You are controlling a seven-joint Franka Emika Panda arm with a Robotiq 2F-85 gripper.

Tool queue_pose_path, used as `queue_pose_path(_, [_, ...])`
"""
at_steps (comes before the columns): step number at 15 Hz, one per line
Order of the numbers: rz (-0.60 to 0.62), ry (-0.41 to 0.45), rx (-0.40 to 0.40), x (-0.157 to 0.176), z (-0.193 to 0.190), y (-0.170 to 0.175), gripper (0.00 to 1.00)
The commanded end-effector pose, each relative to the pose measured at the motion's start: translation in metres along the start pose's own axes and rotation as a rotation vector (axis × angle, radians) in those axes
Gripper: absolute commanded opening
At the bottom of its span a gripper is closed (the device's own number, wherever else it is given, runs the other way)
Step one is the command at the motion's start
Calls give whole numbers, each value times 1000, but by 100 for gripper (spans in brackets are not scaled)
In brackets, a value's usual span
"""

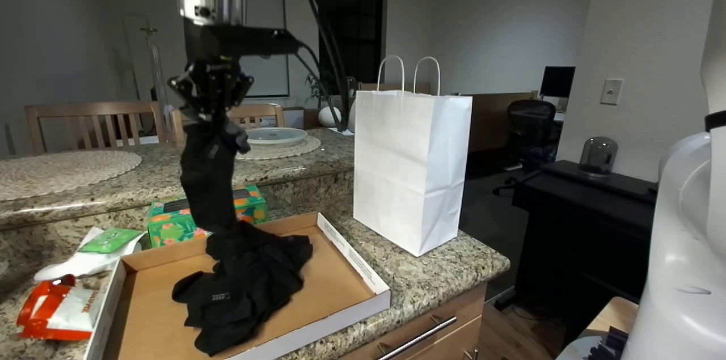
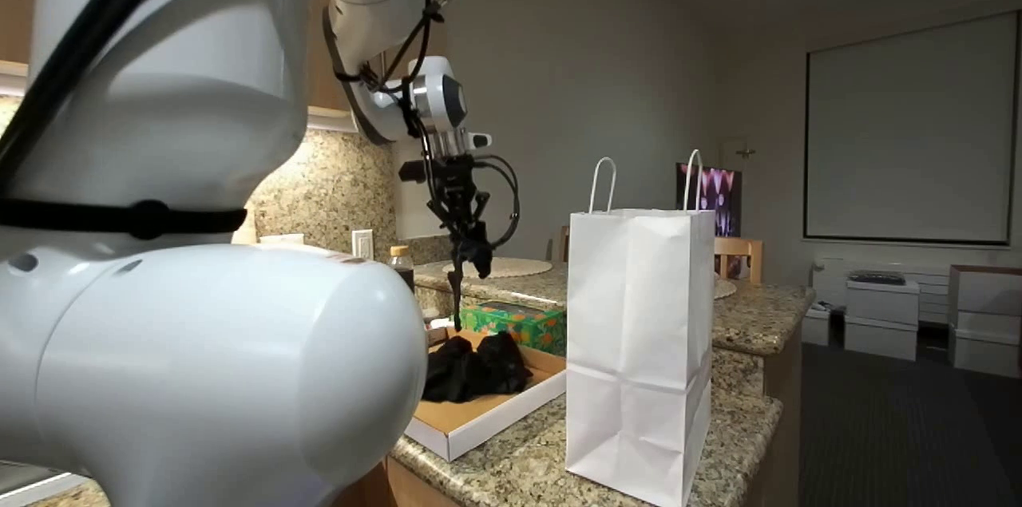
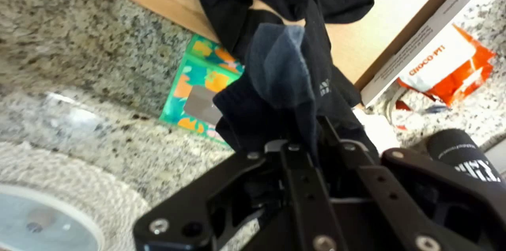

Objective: Place the black socks inside the white paper bag

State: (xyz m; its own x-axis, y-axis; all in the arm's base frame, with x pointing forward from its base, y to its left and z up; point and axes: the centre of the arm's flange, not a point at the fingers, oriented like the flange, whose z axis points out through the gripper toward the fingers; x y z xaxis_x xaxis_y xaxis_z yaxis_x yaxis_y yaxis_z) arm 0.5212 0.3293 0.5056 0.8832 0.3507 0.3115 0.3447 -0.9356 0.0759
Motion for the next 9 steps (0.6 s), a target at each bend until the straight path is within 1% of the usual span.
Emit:
queue_pose_path(1, [4, 85, -78, 10, -100, 20, 3])
queue_pose_path(3, [32, 150, -121, 14, -161, 38, 3])
queue_pose_path(5, [97, 228, -161, 18, -217, 64, 3])
queue_pose_path(6, [138, 270, -177, 18, -245, 81, 3])
queue_pose_path(9, [263, 361, -211, 15, -320, 141, 3])
